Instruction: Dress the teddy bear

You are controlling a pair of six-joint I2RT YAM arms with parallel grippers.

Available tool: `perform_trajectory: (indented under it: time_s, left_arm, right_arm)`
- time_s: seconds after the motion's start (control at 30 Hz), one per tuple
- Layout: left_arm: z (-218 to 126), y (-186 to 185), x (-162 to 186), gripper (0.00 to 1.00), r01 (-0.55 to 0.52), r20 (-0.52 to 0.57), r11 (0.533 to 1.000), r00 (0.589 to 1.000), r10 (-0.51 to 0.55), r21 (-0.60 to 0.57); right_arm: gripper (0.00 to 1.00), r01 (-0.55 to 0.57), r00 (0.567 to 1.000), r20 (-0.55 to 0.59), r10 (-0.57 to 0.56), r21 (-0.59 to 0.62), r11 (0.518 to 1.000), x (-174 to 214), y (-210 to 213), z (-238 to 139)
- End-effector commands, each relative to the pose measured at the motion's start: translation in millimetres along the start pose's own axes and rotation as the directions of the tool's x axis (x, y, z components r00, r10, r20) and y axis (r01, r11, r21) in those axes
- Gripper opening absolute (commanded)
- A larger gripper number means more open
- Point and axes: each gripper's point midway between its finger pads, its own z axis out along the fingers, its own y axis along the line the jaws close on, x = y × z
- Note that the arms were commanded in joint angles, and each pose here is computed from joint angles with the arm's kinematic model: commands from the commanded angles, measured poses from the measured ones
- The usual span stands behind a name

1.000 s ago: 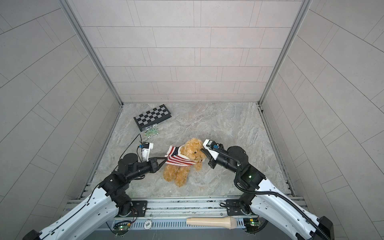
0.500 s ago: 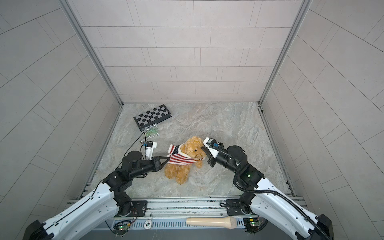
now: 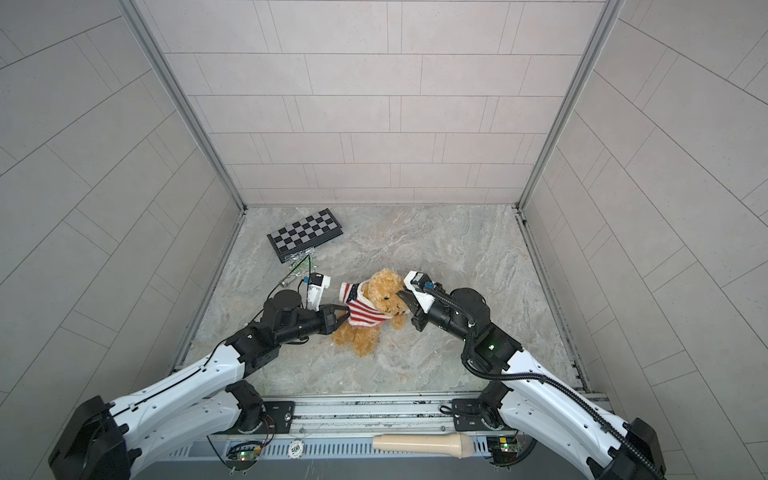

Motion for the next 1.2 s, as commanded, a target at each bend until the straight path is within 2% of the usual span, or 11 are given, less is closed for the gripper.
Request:
perform_trajectory:
  time_s: [0.0,0.1,0.2,0.27,0.5,0.63,0.83,0.87,0.93,1.1,1.17]
  left_arm:
    - [-13,8,-4,0.25,-0.066,0.008,0.993,0.998,0.067,-0.097]
    - [-37,18,-6,0.36,-0.120,0.020,0.974,0.992,0.126,-0.192]
    - [-59,12,-9,0.46,-0.170,0.034,0.963,0.983,0.181,-0.207]
    - [-68,0,-12,0.55,-0.198,0.040,0.964,0.977,0.208,-0.178]
    - [-66,-75,-32,0.67,-0.296,0.073,0.954,0.954,0.292,0.047]
    - [-47,-107,-38,0.69,-0.363,0.047,0.925,0.932,0.360,0.111]
    - [-15,-134,-36,0.70,-0.418,-0.003,0.894,0.906,0.424,0.164]
    - [-10,-134,-36,0.70,-0.416,-0.010,0.894,0.906,0.424,0.164]
    - [0,-133,-34,0.62,-0.403,-0.034,0.901,0.910,0.413,0.162]
    - [14,-134,-26,0.55,-0.393,-0.068,0.904,0.910,0.408,0.171]
    - [19,-130,-24,0.47,-0.385,-0.081,0.909,0.913,0.401,0.163]
  right_arm:
    - [0.00,0.069,0.995,0.075,-0.065,-0.040,0.997,-28,8,-7]
    - [0.00,0.113,0.994,0.019,-0.112,-0.082,0.990,-19,14,-6]
    - [0.00,0.134,0.991,-0.011,-0.137,-0.115,0.984,-11,19,-6]
    - [0.00,0.144,0.989,-0.020,-0.149,-0.143,0.979,-9,24,-6]
    - [0.00,0.170,0.984,-0.016,-0.179,-0.240,0.956,-5,39,-3]
    - [0.00,0.179,0.982,-0.013,-0.189,-0.264,0.948,-3,44,-3]
    - [0.00,0.173,0.982,-0.027,-0.189,-0.292,0.941,2,50,-1]
    - [0.00,0.188,0.980,-0.001,-0.197,-0.289,0.939,-10,50,-1]
    - [0.00,0.191,0.980,0.003,-0.199,-0.297,0.936,-11,52,-1]
    - [0.00,0.197,0.978,-0.003,-0.208,-0.302,0.933,-9,53,1]
    - [0.00,0.199,0.978,0.001,-0.208,-0.304,0.932,-10,53,1]
